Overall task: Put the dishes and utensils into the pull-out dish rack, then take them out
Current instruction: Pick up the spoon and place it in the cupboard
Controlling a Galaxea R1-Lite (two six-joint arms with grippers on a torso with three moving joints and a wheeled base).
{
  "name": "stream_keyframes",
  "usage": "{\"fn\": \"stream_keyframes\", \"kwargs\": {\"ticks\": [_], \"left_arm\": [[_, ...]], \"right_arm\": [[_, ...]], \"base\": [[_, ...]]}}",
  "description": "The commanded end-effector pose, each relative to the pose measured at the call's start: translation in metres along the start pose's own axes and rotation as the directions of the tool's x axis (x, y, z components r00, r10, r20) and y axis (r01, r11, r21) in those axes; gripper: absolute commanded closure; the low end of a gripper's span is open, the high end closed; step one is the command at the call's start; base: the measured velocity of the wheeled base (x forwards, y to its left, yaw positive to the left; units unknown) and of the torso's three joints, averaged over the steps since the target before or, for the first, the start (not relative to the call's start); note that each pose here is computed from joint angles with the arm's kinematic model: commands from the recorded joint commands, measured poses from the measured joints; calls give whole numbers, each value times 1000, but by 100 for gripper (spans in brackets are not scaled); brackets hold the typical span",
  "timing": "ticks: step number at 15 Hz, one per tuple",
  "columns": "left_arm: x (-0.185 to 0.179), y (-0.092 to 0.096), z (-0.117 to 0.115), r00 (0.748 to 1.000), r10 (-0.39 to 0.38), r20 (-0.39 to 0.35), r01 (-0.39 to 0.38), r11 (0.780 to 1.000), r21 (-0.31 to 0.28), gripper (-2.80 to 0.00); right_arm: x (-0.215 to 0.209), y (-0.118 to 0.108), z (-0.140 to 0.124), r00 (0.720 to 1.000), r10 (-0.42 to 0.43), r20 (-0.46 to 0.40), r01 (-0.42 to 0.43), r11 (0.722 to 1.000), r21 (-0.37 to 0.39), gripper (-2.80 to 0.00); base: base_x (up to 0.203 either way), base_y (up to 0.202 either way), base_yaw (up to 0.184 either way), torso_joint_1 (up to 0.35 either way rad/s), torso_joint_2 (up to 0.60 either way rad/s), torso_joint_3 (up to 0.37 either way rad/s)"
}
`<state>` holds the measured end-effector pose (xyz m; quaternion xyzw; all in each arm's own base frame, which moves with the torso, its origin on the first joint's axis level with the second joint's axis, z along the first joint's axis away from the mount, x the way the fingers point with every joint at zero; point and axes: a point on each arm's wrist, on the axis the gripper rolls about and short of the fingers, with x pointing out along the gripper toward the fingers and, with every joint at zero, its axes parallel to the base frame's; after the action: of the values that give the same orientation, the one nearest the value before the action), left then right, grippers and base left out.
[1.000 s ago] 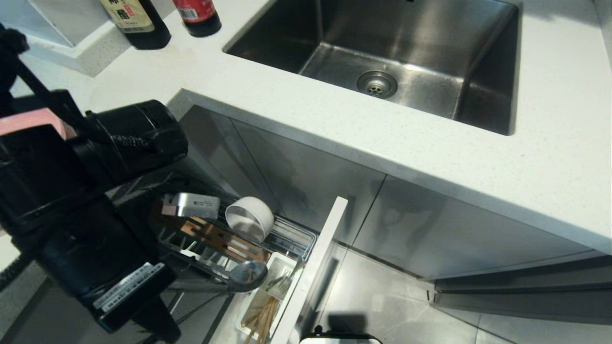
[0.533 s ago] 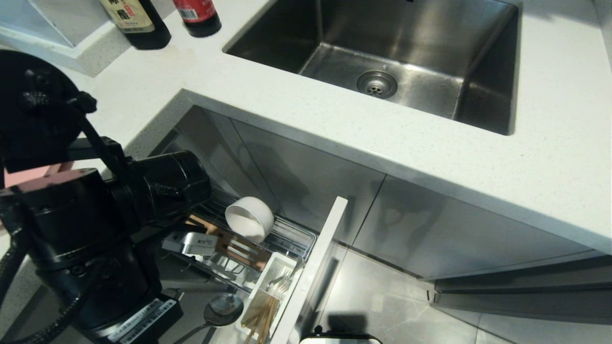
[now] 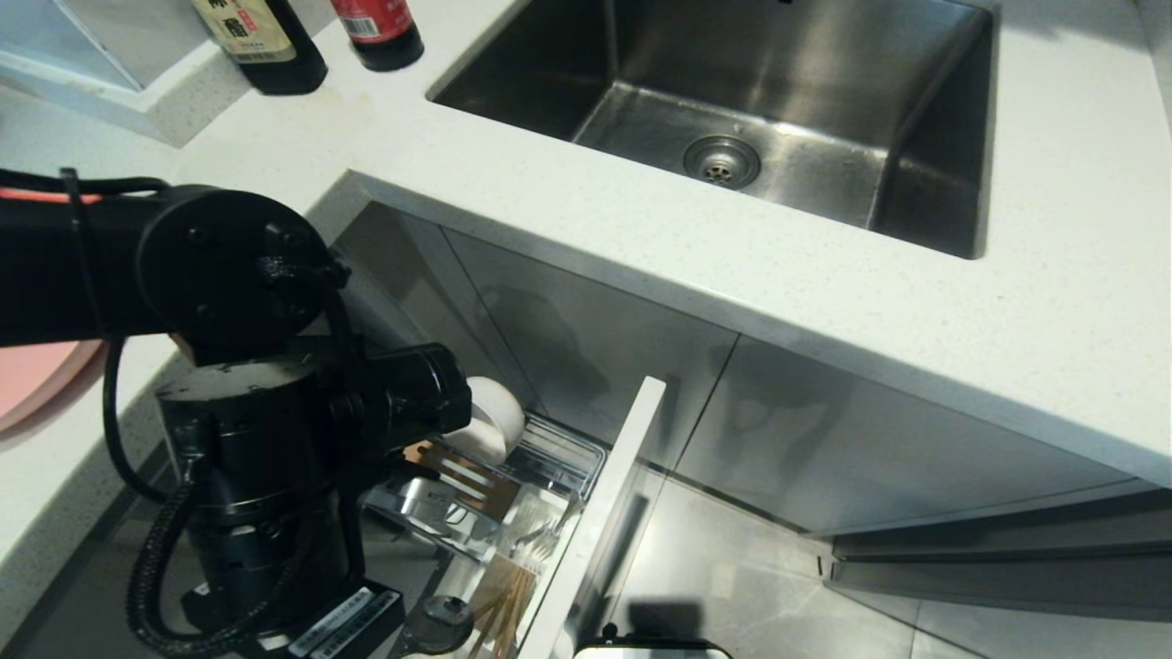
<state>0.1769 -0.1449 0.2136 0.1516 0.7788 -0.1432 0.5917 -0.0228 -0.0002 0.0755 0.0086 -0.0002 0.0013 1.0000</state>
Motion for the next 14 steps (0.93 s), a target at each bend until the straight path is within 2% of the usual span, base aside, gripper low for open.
{"fn": "stream_keyframes", "kwargs": {"ticks": [1, 9, 14], "left_arm": [[10, -3, 16, 999, 11, -43, -12, 1000, -18, 0], [15, -10, 50, 999, 30, 18, -29, 997, -66, 0], [22, -13, 69, 999, 43, 17, -42, 996, -76, 0]], "right_arm": [[0, 0, 0, 1000, 0, -2, 0, 1000, 1, 0], [0, 0, 0, 1000, 0, -2, 0, 1000, 0, 0], [0, 0, 0, 1000, 0, -2, 0, 1000, 0, 0]], "base": [[0, 0, 0, 0, 0, 0], [0, 0, 0, 0, 0, 0], [0, 0, 0, 0, 0, 0]]}}
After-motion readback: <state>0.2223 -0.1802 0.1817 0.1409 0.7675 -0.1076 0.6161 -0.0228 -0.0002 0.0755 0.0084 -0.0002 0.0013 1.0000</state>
